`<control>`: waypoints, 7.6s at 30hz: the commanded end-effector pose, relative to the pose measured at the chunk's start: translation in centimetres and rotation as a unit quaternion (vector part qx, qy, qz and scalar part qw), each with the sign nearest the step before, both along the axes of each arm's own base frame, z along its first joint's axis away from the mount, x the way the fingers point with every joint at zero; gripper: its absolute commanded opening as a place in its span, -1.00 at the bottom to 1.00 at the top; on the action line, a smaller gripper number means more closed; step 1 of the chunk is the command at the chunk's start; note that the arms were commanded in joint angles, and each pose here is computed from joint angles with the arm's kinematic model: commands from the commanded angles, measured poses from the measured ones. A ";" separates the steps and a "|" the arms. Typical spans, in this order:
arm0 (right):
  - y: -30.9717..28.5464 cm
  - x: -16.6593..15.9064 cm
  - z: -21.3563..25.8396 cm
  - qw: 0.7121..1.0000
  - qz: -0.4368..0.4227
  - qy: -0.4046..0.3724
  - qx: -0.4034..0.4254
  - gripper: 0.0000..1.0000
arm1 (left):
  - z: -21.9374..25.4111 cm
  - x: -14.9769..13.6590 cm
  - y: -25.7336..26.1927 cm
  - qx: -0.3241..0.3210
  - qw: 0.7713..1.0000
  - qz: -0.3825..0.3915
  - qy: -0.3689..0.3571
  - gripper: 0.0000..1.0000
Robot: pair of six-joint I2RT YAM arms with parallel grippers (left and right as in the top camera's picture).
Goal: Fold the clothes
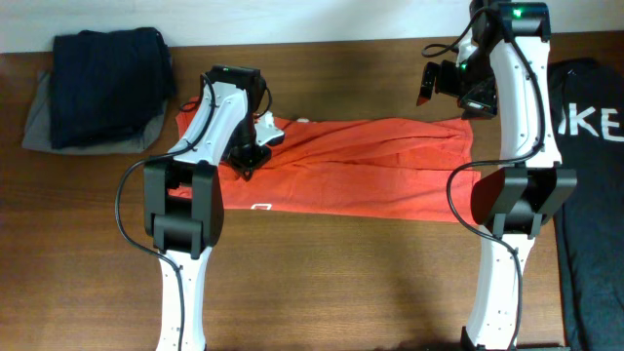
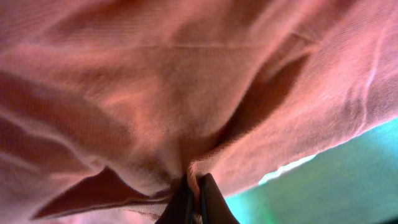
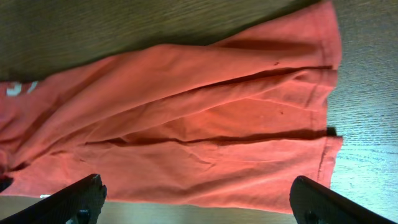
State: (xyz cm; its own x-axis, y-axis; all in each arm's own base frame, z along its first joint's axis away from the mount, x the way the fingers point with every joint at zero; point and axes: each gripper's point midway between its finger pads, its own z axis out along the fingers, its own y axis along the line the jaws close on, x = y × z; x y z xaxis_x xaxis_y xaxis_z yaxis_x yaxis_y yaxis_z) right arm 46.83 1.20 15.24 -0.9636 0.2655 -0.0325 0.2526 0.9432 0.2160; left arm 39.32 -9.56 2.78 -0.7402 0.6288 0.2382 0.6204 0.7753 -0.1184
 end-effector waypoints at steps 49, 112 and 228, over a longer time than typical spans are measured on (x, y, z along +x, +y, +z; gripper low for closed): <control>-1.5 -0.5 -10.7 0.975 -0.207 0.073 0.024 0.28 | 2.4 5.3 -0.6 0.018 0.974 0.182 -0.131 0.98; -6.4 -8.4 -6.7 0.961 -0.147 0.188 -0.142 -0.19 | 2.4 5.5 -0.7 0.017 0.974 0.181 -0.134 0.98; -10.8 -5.7 7.9 0.988 -0.044 -0.045 -0.143 0.98 | 12.3 10.9 6.8 -0.023 0.937 0.265 -0.227 0.98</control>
State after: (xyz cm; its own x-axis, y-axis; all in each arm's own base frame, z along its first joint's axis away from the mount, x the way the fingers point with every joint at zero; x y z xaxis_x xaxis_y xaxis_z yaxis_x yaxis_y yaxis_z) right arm 43.92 -10.41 17.25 -0.9393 0.3269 -0.1046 0.3338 0.9409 -0.0567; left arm 50.13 -3.69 13.93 -0.9706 0.1691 -0.1715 0.1734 0.9848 -0.0104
